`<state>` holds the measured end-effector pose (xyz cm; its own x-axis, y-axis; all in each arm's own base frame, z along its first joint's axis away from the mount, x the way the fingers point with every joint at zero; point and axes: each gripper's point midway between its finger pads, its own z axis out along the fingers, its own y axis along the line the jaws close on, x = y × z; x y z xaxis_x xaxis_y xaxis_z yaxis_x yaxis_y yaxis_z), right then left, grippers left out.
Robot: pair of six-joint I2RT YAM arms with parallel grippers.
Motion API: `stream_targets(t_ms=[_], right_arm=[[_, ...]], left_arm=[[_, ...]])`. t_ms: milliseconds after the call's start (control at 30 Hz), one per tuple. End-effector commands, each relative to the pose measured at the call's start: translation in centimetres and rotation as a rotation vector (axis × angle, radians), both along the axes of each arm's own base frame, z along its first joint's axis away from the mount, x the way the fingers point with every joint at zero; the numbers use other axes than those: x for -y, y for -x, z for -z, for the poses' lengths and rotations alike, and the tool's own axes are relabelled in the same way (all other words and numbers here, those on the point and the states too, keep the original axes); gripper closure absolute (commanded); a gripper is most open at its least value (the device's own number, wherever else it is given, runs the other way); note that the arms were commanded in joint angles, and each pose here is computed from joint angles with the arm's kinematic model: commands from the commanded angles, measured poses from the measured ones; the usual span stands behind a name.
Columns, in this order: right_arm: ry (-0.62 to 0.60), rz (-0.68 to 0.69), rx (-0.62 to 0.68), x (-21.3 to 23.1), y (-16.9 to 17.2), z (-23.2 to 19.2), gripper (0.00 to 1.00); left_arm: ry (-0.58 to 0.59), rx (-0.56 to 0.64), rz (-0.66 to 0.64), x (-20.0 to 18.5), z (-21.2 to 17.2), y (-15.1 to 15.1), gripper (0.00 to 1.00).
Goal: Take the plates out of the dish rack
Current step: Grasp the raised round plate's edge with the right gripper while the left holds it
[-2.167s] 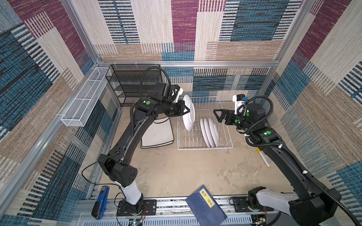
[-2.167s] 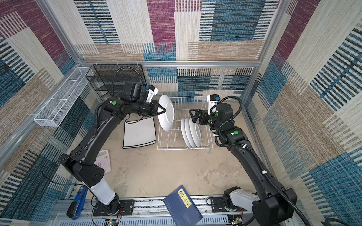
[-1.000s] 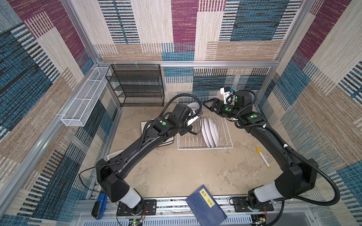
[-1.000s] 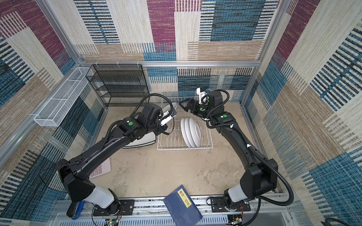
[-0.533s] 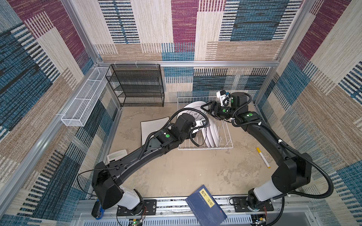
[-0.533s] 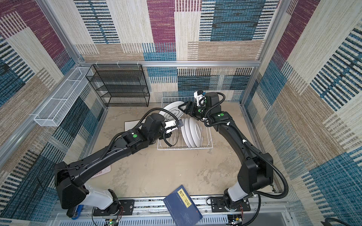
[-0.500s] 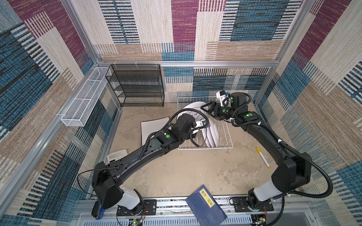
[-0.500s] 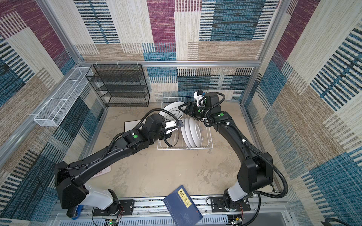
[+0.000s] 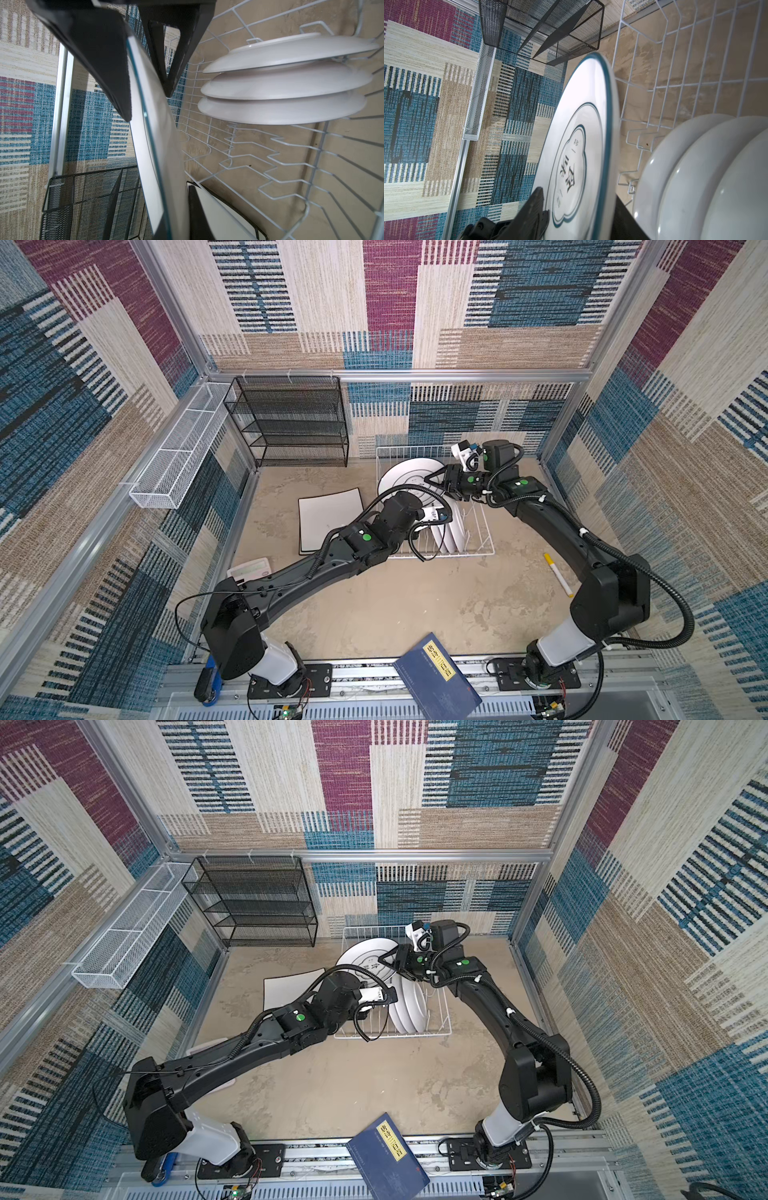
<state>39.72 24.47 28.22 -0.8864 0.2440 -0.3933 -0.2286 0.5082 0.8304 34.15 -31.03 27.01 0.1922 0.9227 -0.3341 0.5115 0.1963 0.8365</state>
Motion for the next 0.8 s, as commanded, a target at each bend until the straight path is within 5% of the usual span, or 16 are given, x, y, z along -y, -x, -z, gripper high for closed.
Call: stream_targets(t_ms=[0,433,533,700,767], right_arm=[[-0.026,-0.017,-0.017,-0.4,0.3,-0.1,0.56],[-0.091,-0.030,0.011,-0.7,0.7,-1.2,1.00],[-0.102,-0.021,0.033,-0.6,0.7,-1.7,1.00],[-0.112,0.026,0.055,0.1,0.2,-2.4,1.00],[-0.120,0.052,0.062,0.5,-0.1,-2.6,1.00]], left_arm=[[0.053,0.108,-0.021,0.5,-2.6,-1.0,1.00],[0.034,0.136,-0.090,0.0,-2.1,-2.1,0.99],[0.051,0.106,-0.096,-0.1,-2.0,-1.9,0.84],[0.102,0.061,-0.097,-0.1,-2.3,-1.4,0.36],[0.122,0.041,-0.100,-0.1,-2.3,-1.2,0.25]])
